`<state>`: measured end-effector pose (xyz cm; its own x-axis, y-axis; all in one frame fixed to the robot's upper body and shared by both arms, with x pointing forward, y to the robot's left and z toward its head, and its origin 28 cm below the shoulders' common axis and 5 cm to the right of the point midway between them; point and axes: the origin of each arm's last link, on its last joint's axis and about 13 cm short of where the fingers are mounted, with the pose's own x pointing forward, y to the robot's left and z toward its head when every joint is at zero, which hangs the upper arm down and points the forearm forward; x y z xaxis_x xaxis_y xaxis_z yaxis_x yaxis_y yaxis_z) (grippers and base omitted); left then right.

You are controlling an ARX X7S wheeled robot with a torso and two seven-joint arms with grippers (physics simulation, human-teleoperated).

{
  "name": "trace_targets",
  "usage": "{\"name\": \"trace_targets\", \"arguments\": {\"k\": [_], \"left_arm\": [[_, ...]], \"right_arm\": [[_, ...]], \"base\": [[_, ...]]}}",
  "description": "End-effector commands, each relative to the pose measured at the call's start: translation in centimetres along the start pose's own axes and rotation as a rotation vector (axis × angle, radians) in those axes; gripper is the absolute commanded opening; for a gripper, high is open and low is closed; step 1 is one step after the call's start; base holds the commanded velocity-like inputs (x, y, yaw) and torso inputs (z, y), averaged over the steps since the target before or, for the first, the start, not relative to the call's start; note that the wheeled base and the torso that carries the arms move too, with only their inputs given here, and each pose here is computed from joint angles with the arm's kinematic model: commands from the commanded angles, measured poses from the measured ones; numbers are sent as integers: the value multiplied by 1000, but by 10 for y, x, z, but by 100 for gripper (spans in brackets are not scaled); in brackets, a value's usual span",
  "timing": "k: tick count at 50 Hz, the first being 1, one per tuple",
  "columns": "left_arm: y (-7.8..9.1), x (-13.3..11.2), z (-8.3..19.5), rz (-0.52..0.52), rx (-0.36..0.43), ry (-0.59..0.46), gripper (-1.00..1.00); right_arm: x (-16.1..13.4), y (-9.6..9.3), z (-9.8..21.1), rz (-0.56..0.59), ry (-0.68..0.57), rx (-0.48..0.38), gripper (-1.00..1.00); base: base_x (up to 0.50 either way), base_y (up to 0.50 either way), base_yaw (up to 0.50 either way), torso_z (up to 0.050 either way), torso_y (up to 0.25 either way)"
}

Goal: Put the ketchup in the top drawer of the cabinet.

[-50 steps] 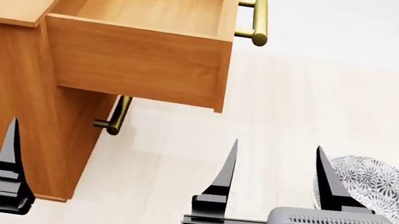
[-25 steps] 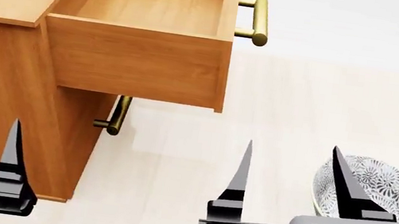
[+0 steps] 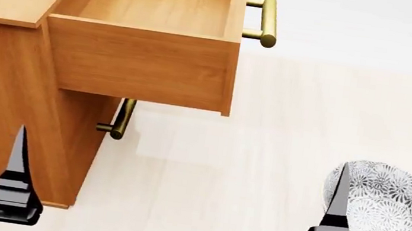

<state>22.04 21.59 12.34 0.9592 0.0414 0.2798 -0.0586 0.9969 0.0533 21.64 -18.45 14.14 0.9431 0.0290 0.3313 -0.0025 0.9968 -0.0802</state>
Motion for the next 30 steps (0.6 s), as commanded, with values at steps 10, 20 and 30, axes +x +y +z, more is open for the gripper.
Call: {"name": "trace_targets", "arguments": {"k": [10,20,30], "left_arm": [[-1,2,-3,5,11,10,100],[-2,3,-6,9,10,15,100],[-2,5,-8,12,11,21,100]], "right_arm": [[-12,-47,-8,-21,41,-20,100],[-24,-61,-12,-10,71,-16,100],[-41,-71,-13,-25,102,-31,100]], "base": [[0,0,0,0,0],[0,0,0,0,0],[0,0,0,0,0]]}}
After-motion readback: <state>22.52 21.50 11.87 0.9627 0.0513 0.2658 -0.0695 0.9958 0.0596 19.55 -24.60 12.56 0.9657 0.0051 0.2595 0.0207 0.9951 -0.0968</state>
